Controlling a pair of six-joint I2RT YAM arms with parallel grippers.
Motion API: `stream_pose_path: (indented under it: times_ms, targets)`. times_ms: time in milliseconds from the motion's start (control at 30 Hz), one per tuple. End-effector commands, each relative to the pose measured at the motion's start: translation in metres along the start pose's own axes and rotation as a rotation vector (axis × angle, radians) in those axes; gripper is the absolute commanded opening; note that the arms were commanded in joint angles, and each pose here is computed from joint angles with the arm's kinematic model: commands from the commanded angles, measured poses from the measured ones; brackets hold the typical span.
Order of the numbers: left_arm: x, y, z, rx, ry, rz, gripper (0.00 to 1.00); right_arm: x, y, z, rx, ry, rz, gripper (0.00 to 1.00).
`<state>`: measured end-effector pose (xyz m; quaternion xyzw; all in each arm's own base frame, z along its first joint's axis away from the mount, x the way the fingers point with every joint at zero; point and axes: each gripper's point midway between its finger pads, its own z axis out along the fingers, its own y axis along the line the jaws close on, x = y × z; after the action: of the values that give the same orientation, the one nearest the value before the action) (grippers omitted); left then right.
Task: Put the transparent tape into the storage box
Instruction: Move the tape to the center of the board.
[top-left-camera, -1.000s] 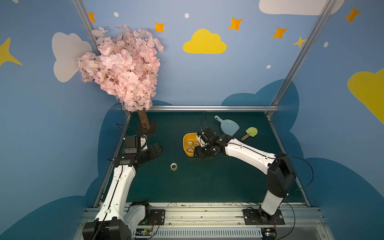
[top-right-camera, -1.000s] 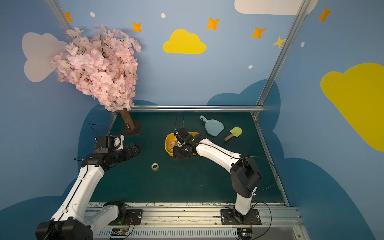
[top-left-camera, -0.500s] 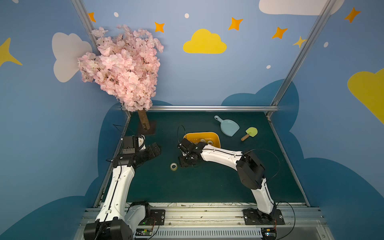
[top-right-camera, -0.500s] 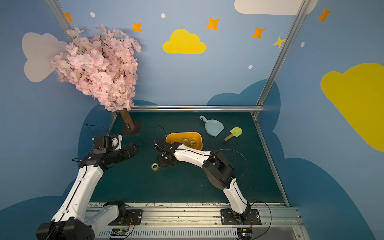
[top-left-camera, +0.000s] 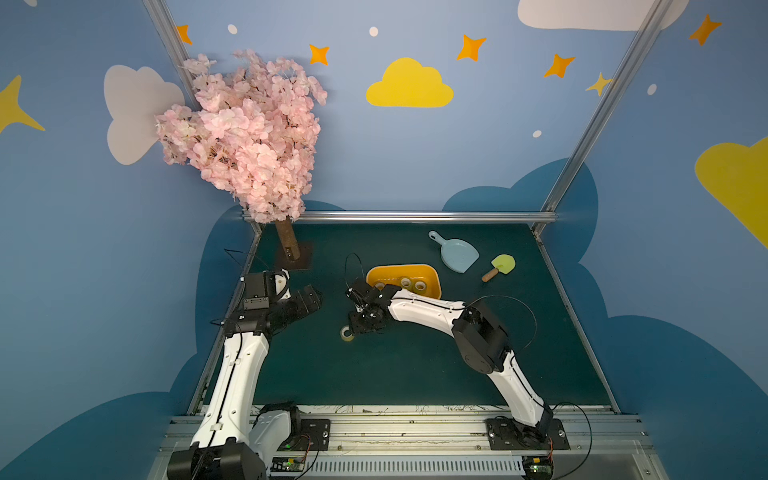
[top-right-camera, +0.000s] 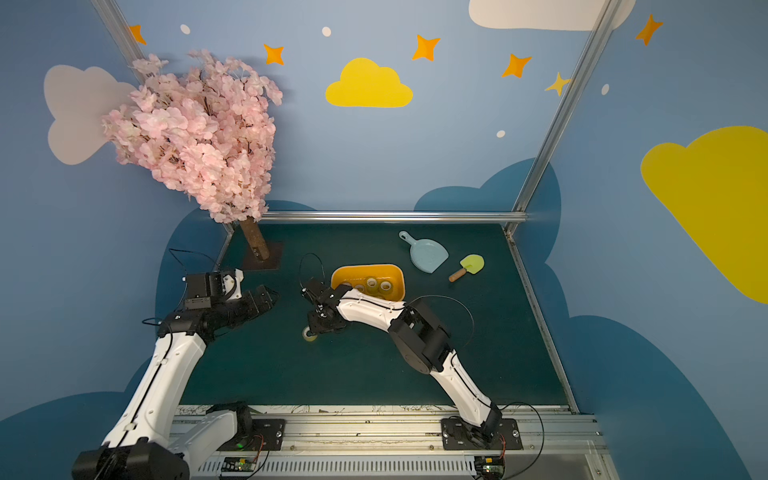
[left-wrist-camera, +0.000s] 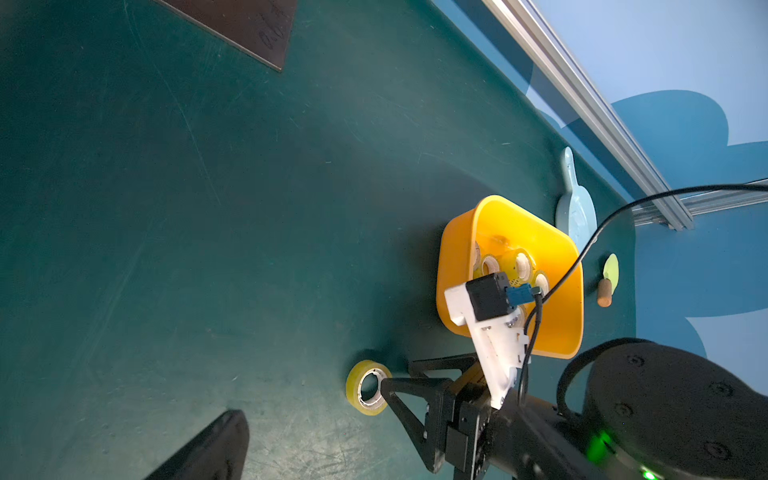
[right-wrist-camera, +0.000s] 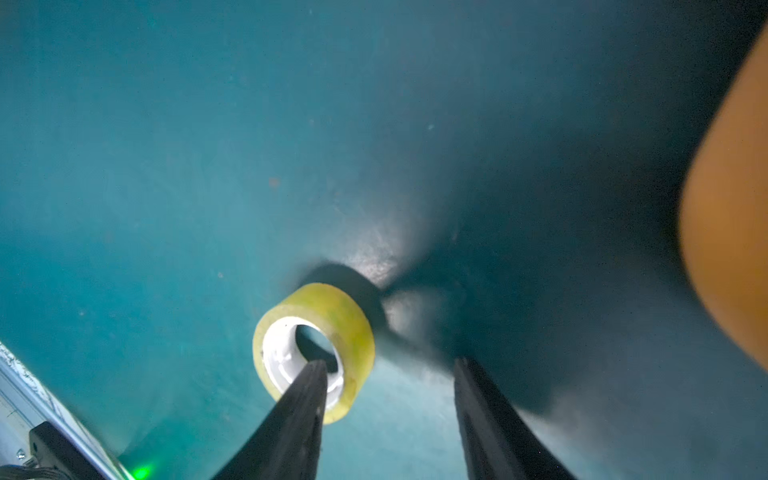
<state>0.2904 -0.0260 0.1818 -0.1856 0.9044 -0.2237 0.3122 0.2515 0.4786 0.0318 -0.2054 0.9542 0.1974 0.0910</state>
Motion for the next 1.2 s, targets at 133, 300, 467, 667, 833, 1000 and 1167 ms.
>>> stream_pose_path:
  times_ms: [133, 300, 467, 667, 833, 1000, 1167]
  targets:
    - [-0.005, -0.008, -0.005, 0.036, -0.022, 0.005, 1.00, 0.025, -0.029, 0.012, 0.186, 0.055, -0.033, 0.51]
    - [-0.005, -0.008, -0.006, 0.035, -0.028, 0.007, 1.00, 0.033, -0.046, -0.001, 0.284, 0.050, -0.048, 0.48]
    - [-0.006, -0.008, -0.007, 0.035, -0.035, 0.008, 1.00, 0.031, -0.047, -0.020, 0.276, 0.010, -0.056, 0.46]
    - [-0.006, -0.008, -0.008, 0.038, -0.040, 0.005, 1.00, 0.025, -0.030, -0.024, 0.200, -0.011, -0.085, 0.44]
    - [-0.006, -0.007, -0.008, 0.038, -0.040, 0.005, 1.00, 0.017, -0.018, -0.032, 0.152, -0.056, -0.077, 0.44]
    - [-0.007, -0.007, -0.008, 0.036, -0.041, 0.005, 1.00, 0.018, -0.025, -0.027, 0.176, -0.039, -0.070, 0.43]
    - [-0.006, -0.007, -0.009, 0.037, -0.041, 0.007, 1.00, 0.030, -0.040, -0.008, 0.222, 0.024, -0.056, 0.42]
